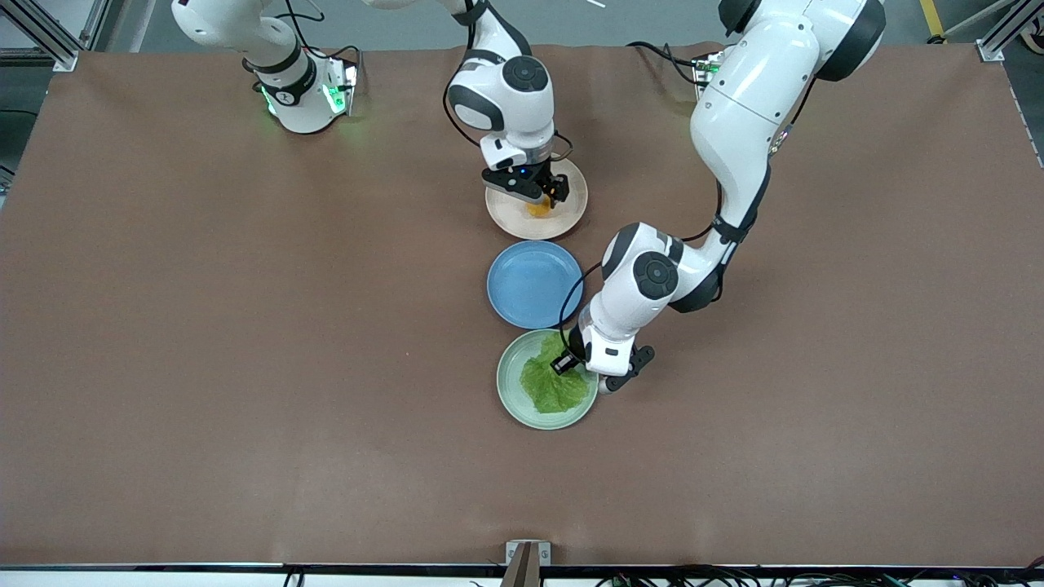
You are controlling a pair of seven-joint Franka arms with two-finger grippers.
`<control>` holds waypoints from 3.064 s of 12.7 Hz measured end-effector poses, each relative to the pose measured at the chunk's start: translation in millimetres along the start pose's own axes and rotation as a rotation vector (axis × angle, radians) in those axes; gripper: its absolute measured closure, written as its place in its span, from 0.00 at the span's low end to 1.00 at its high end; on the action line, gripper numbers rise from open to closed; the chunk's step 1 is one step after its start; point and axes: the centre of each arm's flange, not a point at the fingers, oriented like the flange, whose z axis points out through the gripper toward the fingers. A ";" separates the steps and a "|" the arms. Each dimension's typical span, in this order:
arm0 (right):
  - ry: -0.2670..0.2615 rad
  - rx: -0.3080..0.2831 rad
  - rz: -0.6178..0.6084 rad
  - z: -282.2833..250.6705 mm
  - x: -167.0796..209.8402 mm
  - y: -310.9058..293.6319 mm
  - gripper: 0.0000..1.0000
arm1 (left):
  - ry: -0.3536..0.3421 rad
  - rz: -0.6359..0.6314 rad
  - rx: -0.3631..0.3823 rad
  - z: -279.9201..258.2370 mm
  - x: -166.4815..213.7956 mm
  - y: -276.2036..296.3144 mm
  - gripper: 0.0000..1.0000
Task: Pick lemon and lettuce from plates
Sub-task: 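Close the left gripper on the lettuce while the right gripper grasps the lemon, then lift the lettuce off its plate while the right gripper lifts the lemon away, then lower the lettuce onto the table while the right gripper lowers the lemon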
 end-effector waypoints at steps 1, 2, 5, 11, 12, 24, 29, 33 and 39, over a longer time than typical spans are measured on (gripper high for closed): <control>0.005 -0.002 -0.001 4.9 -3.1 0.1 0.00 | 0.001 0.000 -0.004 -1.2 0.4 1.6 0.95; 0.007 -0.004 -0.004 8.5 -4.4 0.3 0.00 | 0.002 0.001 -0.006 -2.0 0.6 2.5 0.96; 0.010 -0.010 -0.009 14.2 -7.0 0.4 0.13 | 0.006 0.001 -0.015 -4.8 1.3 5.5 0.97; 0.031 -0.020 0.049 -2.8 40.5 -7.3 0.36 | 0.048 -0.035 -0.139 -87.2 3.8 51.9 0.97; 0.034 -0.034 0.039 -19.9 68.3 -7.5 0.36 | 0.051 -0.036 -0.142 -109.4 7.7 57.4 0.97; -0.078 -0.116 -0.398 -68.3 416.9 223.1 0.36 | 0.018 0.299 0.174 -175.6 104.3 -159.5 0.97; -0.055 -0.089 -0.504 -32.6 439.3 292.1 0.36 | 0.028 0.369 0.202 -149.4 106.4 -224.4 0.97; -0.041 -0.080 -0.610 -14.3 464.3 334.5 0.36 | 0.001 0.451 0.229 -148.9 123.8 -258.6 0.97; -0.038 -0.071 -0.687 22.3 465.8 344.8 0.36 | -0.035 0.572 0.245 -143.2 137.6 -282.6 0.82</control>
